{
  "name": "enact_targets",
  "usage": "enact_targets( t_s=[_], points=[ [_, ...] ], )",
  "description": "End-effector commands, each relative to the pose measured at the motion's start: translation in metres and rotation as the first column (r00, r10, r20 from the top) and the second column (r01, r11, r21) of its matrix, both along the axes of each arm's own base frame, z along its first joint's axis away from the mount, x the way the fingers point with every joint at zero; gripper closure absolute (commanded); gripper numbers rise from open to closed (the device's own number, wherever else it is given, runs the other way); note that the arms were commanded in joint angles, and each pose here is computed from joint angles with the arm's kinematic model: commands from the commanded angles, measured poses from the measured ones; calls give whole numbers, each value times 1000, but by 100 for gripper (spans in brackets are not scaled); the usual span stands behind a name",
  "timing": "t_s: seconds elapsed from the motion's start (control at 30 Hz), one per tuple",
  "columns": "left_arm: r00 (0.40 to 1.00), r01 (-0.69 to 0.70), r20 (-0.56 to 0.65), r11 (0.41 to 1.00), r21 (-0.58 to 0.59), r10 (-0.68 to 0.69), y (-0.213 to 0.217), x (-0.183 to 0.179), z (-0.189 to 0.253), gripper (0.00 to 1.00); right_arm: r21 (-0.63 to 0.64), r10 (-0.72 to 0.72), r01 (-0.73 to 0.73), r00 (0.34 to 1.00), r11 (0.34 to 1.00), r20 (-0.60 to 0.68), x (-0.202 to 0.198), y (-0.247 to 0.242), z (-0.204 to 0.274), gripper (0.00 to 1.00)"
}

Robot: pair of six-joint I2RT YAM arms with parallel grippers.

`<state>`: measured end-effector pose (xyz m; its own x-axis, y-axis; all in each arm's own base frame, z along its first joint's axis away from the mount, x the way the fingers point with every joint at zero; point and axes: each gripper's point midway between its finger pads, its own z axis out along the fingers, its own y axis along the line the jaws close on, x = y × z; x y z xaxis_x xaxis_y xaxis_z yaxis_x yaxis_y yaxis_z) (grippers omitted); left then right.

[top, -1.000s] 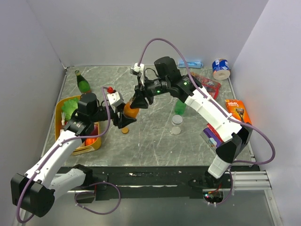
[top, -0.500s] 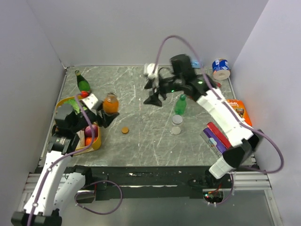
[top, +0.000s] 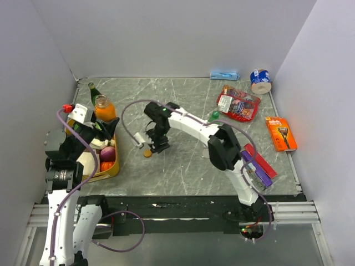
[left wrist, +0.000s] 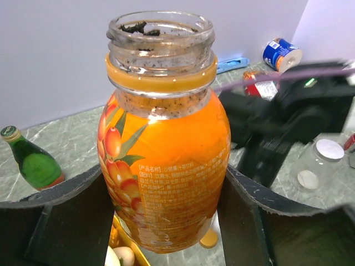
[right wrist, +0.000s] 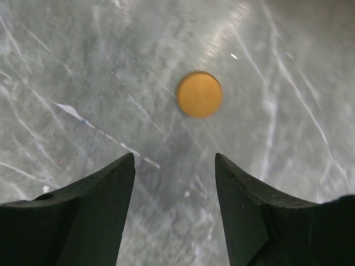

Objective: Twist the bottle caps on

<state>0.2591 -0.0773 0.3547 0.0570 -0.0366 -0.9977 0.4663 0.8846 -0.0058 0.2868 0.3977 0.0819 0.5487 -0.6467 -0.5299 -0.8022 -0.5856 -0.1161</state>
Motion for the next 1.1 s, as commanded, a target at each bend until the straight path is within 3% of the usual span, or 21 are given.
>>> enact_targets(
  t_s=[0.0,0.53,1.07],
  points=[
    [1000,-4,21,999,-33,5,1,-11,18,99,26,110,-114,985,993,130,17,22,15,33],
    [999,29,-27,999,-43,-30,-5,-17,-5,99,-1,118,-119,988,993,95,2,57,-30,36],
    [999,24,-42,999,-30,-25,-4,-22,-16,99,-45,95,-92,993,995,71,0,53,-46,43]
  ],
)
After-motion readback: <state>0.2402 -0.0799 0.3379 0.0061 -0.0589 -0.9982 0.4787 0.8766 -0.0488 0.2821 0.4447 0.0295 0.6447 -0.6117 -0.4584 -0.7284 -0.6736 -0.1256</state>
